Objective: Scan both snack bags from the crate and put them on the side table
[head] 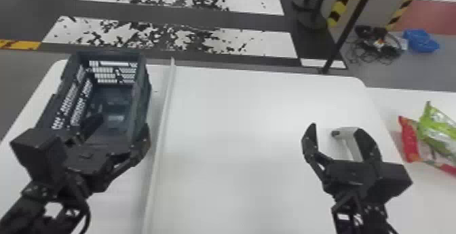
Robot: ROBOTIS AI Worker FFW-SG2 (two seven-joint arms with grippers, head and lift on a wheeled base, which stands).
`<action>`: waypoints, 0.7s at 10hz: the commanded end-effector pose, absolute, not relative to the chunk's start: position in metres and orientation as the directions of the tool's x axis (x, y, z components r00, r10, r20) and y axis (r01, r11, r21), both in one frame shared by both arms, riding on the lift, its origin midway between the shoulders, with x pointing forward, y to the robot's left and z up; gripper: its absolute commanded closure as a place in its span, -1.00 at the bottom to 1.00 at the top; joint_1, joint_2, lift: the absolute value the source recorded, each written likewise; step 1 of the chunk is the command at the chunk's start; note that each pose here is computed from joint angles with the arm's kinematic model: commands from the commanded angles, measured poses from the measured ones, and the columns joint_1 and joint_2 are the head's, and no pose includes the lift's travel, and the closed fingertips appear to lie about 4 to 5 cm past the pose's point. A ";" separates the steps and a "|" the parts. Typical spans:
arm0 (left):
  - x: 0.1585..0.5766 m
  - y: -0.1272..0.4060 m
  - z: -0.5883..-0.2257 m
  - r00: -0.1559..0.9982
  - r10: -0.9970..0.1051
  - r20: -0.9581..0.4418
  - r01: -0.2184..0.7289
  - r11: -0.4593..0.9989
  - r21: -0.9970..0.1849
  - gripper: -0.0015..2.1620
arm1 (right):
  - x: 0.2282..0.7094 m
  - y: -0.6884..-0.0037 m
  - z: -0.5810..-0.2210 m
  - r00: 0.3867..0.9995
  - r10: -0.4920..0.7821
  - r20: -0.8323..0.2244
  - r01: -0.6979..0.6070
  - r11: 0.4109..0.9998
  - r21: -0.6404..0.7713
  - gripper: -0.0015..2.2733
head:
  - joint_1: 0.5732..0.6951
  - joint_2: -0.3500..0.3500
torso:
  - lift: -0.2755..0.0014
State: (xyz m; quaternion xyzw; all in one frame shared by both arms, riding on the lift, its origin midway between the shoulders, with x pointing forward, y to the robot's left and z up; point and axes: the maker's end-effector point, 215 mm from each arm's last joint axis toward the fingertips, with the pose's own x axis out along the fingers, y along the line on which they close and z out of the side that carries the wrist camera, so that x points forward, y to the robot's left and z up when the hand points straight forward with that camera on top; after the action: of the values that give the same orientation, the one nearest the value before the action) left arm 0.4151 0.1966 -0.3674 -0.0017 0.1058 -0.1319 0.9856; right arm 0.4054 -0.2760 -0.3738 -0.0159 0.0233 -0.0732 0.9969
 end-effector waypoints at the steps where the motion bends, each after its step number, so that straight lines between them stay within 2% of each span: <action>1: 0.417 0.196 -0.366 0.945 -0.256 -0.205 0.255 0.967 -0.031 -0.92 | 0.405 -0.276 -0.375 0.988 -0.148 -0.048 0.146 0.989 -0.035 -0.96 | 1.00 -0.31 | 0.36; 7: 0.416 0.195 -0.366 0.945 -0.256 -0.203 0.254 0.967 -0.036 -0.92 | 0.405 -0.272 -0.376 0.989 -0.141 -0.049 0.140 0.990 -0.031 -0.96 | 1.00 -0.31 | 0.36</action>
State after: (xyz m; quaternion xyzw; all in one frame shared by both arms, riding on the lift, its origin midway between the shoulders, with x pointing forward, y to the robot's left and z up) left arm 0.4165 0.1952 -0.3656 -0.0040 0.1030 -0.1291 0.9863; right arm 0.4054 -0.2726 -0.3756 -0.0140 0.0250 -0.0705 0.9971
